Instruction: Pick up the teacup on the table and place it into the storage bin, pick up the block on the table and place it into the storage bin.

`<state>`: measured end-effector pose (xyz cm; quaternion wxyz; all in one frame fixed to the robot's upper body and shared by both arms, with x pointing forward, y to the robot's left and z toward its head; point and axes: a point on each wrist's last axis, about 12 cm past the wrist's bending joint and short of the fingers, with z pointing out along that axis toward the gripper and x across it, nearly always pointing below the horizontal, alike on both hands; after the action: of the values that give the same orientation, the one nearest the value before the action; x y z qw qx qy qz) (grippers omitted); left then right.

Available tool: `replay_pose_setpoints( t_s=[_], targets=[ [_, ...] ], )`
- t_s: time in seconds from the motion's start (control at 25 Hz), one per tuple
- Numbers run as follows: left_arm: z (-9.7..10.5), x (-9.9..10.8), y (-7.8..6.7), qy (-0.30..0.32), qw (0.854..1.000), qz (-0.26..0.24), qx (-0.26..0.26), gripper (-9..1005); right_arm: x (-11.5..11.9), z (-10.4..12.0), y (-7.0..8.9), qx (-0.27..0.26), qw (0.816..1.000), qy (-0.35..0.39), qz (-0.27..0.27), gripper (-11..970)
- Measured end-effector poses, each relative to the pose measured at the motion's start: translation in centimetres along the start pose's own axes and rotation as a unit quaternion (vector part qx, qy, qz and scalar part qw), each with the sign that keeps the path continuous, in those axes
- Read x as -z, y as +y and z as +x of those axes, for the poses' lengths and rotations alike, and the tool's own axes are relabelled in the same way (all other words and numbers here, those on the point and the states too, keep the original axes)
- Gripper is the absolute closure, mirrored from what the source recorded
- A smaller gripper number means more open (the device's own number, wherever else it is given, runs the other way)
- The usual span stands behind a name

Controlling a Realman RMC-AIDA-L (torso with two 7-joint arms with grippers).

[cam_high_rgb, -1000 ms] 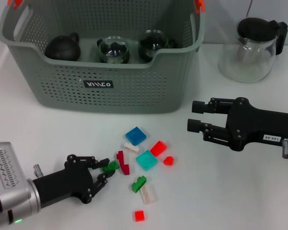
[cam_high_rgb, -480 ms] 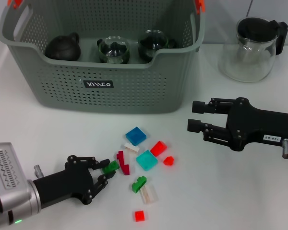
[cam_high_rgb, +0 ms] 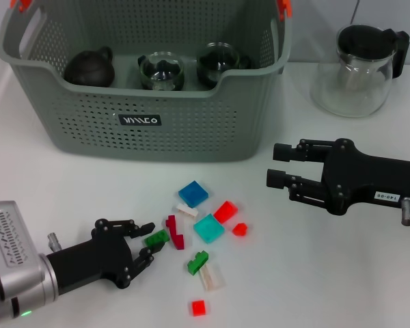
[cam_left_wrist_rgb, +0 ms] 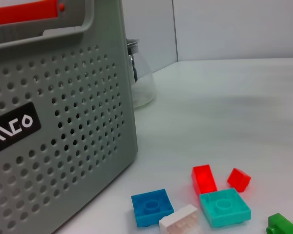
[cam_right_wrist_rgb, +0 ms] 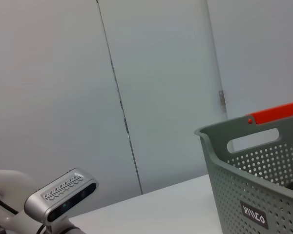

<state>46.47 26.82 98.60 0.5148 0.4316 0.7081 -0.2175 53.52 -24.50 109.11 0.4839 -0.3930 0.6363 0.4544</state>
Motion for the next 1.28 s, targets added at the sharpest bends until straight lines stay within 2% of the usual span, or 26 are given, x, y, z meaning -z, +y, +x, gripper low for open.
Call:
replay_pose_setpoints(
  t_s=[0.24, 1.0, 1.16, 1.28],
  targets=[
    [0.1, -0.2, 0.0, 0.003, 1.000, 0.001, 0.001, 700, 0.0, 0.0, 0.0, 0.001, 1.000, 0.000, -0.001, 441],
    [-0.1, -0.2, -0.1, -0.004, 1.000, 0.001, 0.007, 804, 0.0, 0.0, 0.0, 0.001, 1.000, 0.000, -0.001, 442],
    [-0.8, 0.9, 0.3, -0.042, 0.999, -0.005, 0.027, 817, 0.0, 0.0, 0.0, 0.001, 1.000, 0.000, -0.001, 442],
    [-1.6, 2.5, 1.2, -0.079, 0.995, -0.005, 0.054, 820, 0.0, 0.0, 0.0, 0.001, 1.000, 0.000, -0.001, 442]
  ],
)
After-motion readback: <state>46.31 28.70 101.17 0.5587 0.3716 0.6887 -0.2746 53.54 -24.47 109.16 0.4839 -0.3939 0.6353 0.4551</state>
